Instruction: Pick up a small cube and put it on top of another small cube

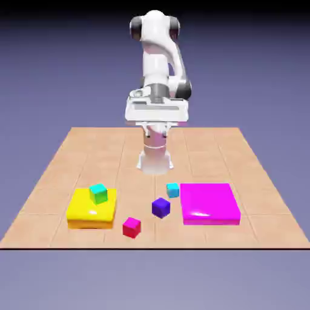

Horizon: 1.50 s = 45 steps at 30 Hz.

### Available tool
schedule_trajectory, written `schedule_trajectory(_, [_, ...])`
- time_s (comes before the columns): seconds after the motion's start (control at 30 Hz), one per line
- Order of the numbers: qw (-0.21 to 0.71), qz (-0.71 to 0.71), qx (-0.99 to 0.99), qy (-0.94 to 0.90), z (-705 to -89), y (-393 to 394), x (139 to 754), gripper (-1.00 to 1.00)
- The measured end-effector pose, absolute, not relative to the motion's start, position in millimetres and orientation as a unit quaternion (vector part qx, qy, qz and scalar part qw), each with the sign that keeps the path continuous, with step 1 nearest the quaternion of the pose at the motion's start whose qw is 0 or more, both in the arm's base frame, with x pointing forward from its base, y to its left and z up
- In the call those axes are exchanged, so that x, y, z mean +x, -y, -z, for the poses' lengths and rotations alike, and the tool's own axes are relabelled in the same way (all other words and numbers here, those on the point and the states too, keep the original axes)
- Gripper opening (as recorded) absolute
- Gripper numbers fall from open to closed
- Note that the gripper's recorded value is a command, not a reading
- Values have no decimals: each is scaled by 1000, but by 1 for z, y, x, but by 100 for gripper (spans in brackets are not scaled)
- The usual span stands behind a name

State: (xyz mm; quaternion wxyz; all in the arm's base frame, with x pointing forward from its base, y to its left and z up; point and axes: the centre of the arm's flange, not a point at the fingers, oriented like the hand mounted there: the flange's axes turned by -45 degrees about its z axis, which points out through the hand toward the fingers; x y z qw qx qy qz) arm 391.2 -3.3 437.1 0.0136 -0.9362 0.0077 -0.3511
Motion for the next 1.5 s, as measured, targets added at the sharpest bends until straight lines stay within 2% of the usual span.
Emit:
schedule_trajectory(0.37, [159, -11, -939, -305, -256, 39, 348, 0])
schedule_trajectory(0.7, [240, -282, -754, -543, -153, 32, 263, 0])
schedule_trajectory(1.03, [249, -311, -716, -573, -96, -2, 245, 0])
schedule_trajectory(1.07, [249, -311, -716, -573, -89, -6, 243, -100])
schedule_trajectory(1.43, [250, -310, -716, -574, -143, 29, 251, -100])
schedule_trajectory(1.5, [273, -293, -677, -618, -157, 64, 279, -100])
